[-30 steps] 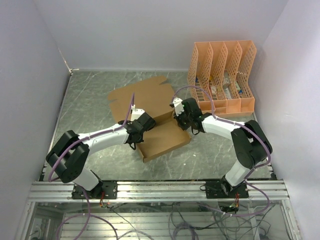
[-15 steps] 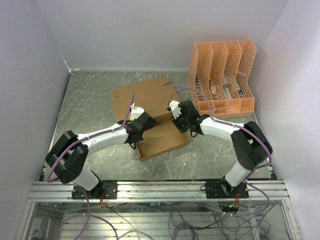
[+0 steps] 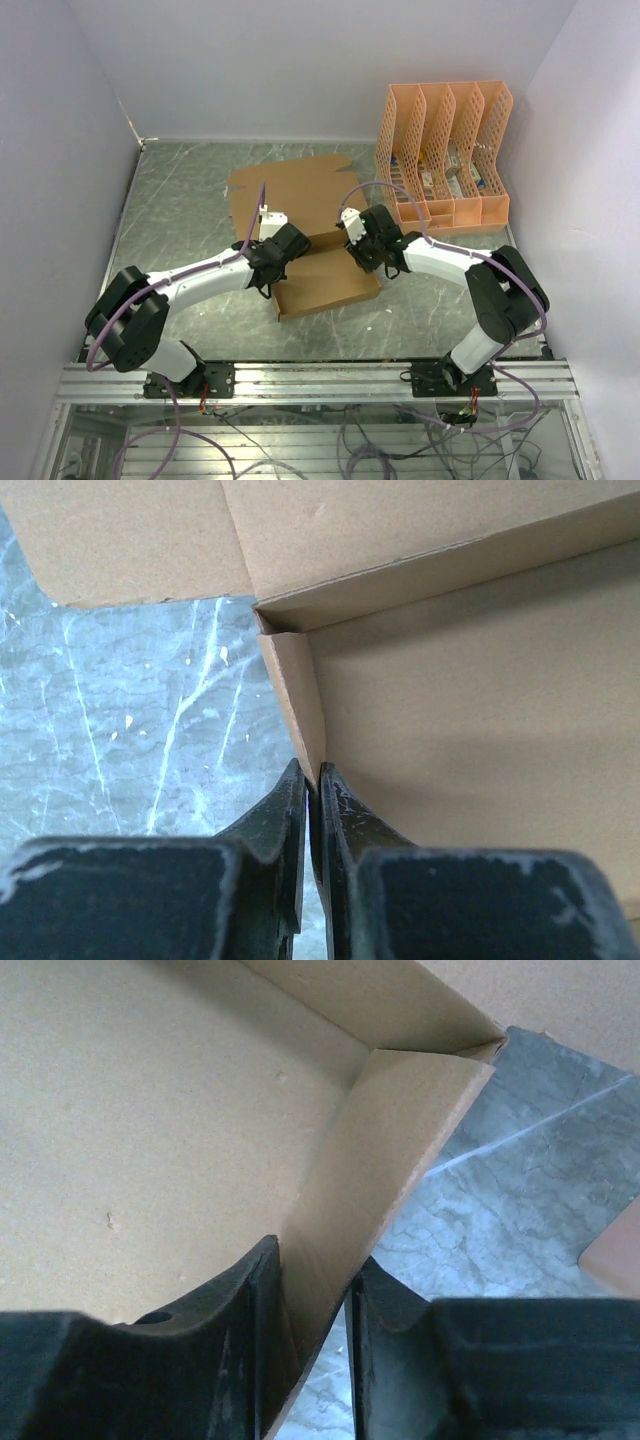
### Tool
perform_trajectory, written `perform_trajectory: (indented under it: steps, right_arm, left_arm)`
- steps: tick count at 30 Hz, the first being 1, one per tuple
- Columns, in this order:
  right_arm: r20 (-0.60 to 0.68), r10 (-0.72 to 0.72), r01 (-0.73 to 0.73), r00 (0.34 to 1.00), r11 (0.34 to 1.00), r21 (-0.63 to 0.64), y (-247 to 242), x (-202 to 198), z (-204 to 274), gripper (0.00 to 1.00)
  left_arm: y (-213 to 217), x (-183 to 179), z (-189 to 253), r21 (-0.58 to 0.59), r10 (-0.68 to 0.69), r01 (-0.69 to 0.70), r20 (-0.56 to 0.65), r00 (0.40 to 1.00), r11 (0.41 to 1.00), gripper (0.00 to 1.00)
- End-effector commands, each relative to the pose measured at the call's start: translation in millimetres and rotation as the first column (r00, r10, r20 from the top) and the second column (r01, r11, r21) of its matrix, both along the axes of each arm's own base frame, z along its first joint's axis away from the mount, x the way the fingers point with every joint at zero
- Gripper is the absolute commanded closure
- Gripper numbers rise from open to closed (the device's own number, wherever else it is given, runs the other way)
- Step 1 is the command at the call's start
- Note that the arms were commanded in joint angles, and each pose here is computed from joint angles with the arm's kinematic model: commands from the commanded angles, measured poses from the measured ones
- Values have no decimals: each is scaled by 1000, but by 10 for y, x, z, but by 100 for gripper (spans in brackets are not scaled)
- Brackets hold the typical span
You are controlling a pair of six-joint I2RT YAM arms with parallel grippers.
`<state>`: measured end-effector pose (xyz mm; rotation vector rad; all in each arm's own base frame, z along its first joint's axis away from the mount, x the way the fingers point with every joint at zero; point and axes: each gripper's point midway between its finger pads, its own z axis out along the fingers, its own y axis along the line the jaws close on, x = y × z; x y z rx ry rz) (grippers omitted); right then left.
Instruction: Fold the paper box
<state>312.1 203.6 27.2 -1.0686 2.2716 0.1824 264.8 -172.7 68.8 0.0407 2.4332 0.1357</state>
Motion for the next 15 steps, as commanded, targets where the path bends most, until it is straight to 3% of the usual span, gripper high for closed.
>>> perform_trajectory:
  steps: [1,2,3,4,9,13,15]
  right_arm:
    - [-40,-5,3,999,998,-56,-120,-83,-118,74]
    - [-45,-5,2,999,998,-66,-138,-101,-134,78]
    - [-45,-6,3,999,997,-78,-161,-110,-136,93]
    - [-38,-9,5,999,995,-101,-198,-118,-148,100]
    - [119,-8,36,993,970,-240,-350,-32,-25,100]
    - [109,1,23,994,977,-214,-256,3,2,99]
    - [69,9,4,998,982,-188,-201,-16,-20,75]
  left_arm:
    - [-39,5,95,-13,-4,5,25,1000,1000,86]
    - [-40,5,98,-13,-4,5,26,1000,1000,86]
    - [-42,4,103,-14,-4,5,28,1000,1000,87]
    - [-50,8,111,-18,-5,6,30,1000,1000,87]
    - [-104,20,147,-38,-8,9,45,999,999,89]
    - [-196,19,224,-59,-13,17,73,997,998,89]
    - [-224,1,255,-67,-11,17,84,996,998,89]
